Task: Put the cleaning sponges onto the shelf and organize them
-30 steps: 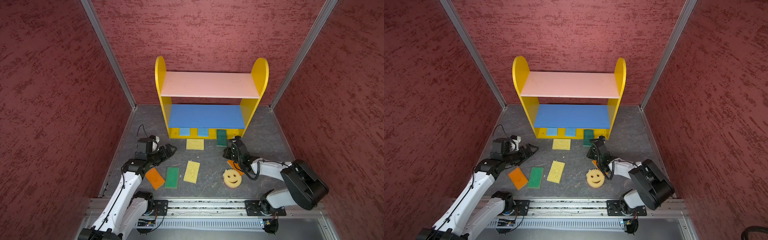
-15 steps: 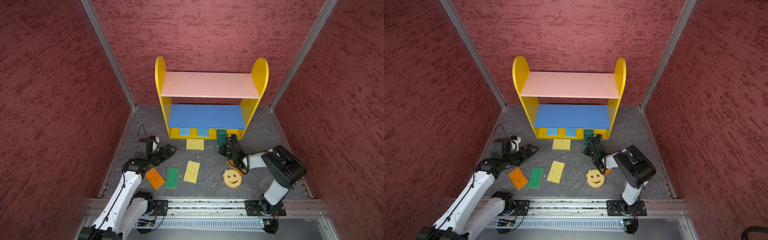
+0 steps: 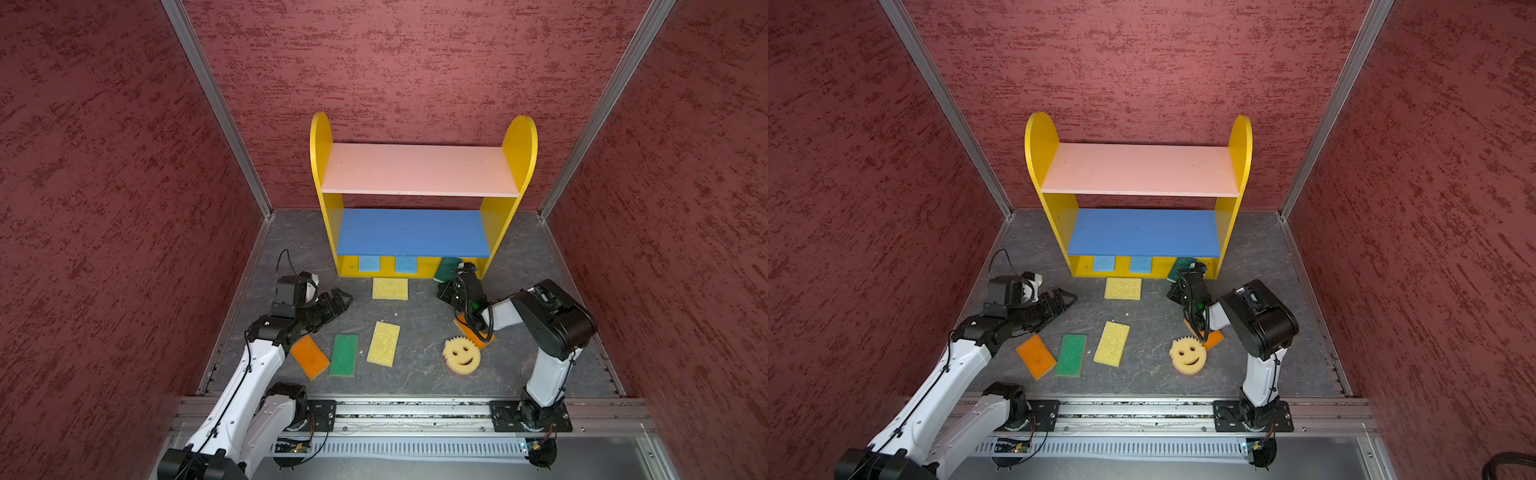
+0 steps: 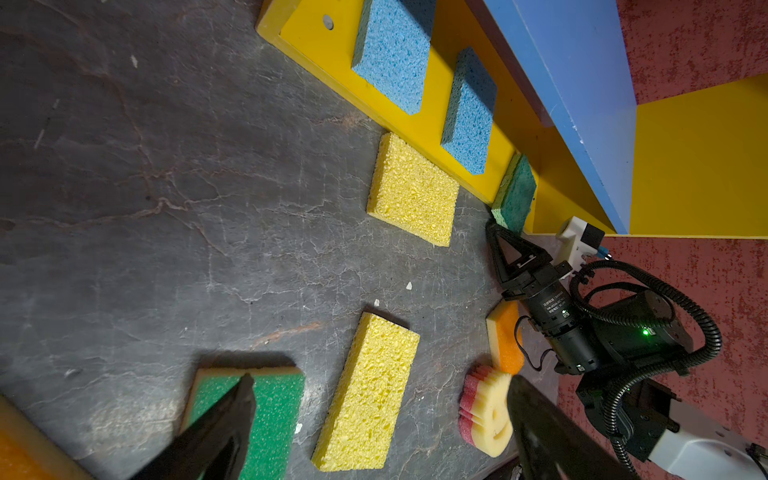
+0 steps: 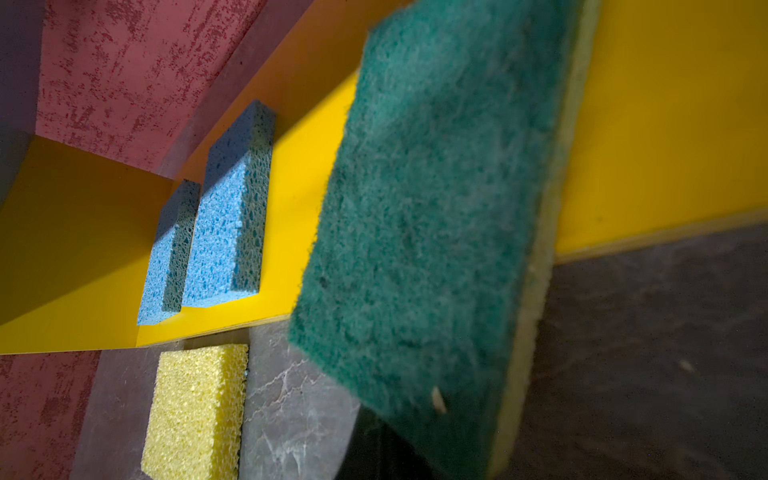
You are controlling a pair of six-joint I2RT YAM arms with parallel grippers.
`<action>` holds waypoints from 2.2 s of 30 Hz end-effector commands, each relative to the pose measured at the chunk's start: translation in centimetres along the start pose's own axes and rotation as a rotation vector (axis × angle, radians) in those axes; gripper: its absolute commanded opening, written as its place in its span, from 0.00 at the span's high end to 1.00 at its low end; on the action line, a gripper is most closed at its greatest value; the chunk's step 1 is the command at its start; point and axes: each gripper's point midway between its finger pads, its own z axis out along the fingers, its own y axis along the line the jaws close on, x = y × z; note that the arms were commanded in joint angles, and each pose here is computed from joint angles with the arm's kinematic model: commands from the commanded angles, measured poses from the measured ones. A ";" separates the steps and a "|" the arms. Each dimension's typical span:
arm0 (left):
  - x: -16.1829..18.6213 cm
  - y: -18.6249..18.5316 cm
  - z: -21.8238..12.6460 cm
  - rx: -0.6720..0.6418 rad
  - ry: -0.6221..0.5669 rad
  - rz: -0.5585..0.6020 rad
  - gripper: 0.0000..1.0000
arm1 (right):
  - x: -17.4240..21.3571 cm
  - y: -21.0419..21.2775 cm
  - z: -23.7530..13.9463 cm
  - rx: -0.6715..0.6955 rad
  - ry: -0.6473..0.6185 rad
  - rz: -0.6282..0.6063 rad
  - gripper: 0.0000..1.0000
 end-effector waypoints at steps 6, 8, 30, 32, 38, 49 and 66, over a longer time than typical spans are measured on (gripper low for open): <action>-0.2 0.0 0.0 0.003 -0.007 0.007 0.06 | -0.2 -3.5 -2.0 0.126 0.000 0.013 1.00; -0.2 0.0 0.1 0.004 -0.006 0.009 0.06 | -0.5 -3.6 -2.1 0.128 -0.001 0.011 1.00; 0.0 0.1 -0.2 0.004 -0.012 0.009 0.05 | -2.8 -1.4 -2.1 -0.012 -0.008 0.082 1.00; 0.0 0.2 -0.2 0.001 -0.009 0.007 0.05 | -3.3 -1.3 -1.9 -0.016 -0.013 0.089 1.00; -0.1 0.2 0.1 0.002 -0.003 0.004 0.05 | -4.4 -1.1 -1.4 -0.043 -0.023 0.111 1.00; -0.2 0.1 0.3 0.001 0.001 0.004 0.05 | -5.5 -1.6 -0.7 -0.038 -0.035 0.135 1.00; -0.2 0.1 0.5 0.004 0.005 -0.002 0.05 | -7.2 -1.6 -1.5 -0.091 -0.123 0.179 1.00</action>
